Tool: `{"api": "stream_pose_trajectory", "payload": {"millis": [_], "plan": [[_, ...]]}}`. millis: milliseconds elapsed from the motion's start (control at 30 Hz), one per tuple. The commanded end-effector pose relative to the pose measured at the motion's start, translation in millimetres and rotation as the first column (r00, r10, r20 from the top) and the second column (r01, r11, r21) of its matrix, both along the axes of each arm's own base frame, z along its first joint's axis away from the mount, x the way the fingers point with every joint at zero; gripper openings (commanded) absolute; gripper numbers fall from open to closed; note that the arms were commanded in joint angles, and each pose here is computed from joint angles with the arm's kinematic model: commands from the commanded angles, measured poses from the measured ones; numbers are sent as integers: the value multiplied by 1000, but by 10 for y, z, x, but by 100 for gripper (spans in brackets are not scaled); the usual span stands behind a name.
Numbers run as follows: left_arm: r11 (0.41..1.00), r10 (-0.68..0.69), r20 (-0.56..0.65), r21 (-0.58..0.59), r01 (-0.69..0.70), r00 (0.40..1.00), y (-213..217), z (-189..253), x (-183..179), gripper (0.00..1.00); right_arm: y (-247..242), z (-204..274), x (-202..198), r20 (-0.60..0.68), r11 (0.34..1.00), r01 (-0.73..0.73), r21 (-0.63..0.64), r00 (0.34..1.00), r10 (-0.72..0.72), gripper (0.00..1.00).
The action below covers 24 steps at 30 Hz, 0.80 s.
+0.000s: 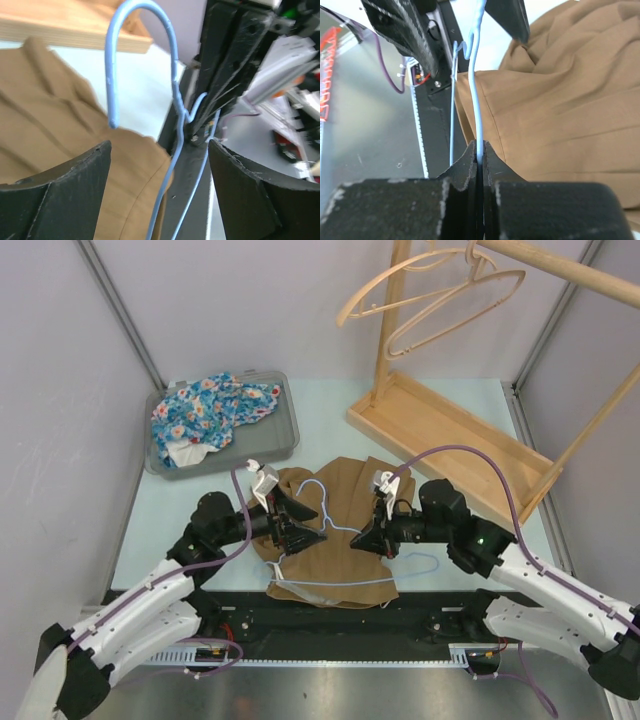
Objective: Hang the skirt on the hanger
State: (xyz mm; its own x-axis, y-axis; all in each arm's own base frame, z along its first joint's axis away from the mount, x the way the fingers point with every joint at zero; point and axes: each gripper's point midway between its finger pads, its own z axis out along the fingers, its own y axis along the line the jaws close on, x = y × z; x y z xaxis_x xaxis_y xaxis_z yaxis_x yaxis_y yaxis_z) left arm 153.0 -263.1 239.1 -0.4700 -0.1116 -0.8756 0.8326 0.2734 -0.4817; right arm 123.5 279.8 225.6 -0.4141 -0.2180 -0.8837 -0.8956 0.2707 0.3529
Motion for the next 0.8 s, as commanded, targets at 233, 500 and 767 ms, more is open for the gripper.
{"api": "stream_pose_trajectory", "payload": {"millis": [233, 500, 767], "plan": [[945, -204, 33, -253, 206, 978, -123, 461, -217, 83, 151, 227, -50, 16, 993, -61, 99, 998, 60, 0], [953, -196, 23, -230, 196, 980, -189, 418, -112, 73, 234, 227, -64, 13, 991, -78, 110, 997, 77, 0], [970, -180, -3, -170, 176, 984, -227, 305, -22, 23, 264, 253, -58, 3, 990, -73, 123, 997, 73, 0]]}}
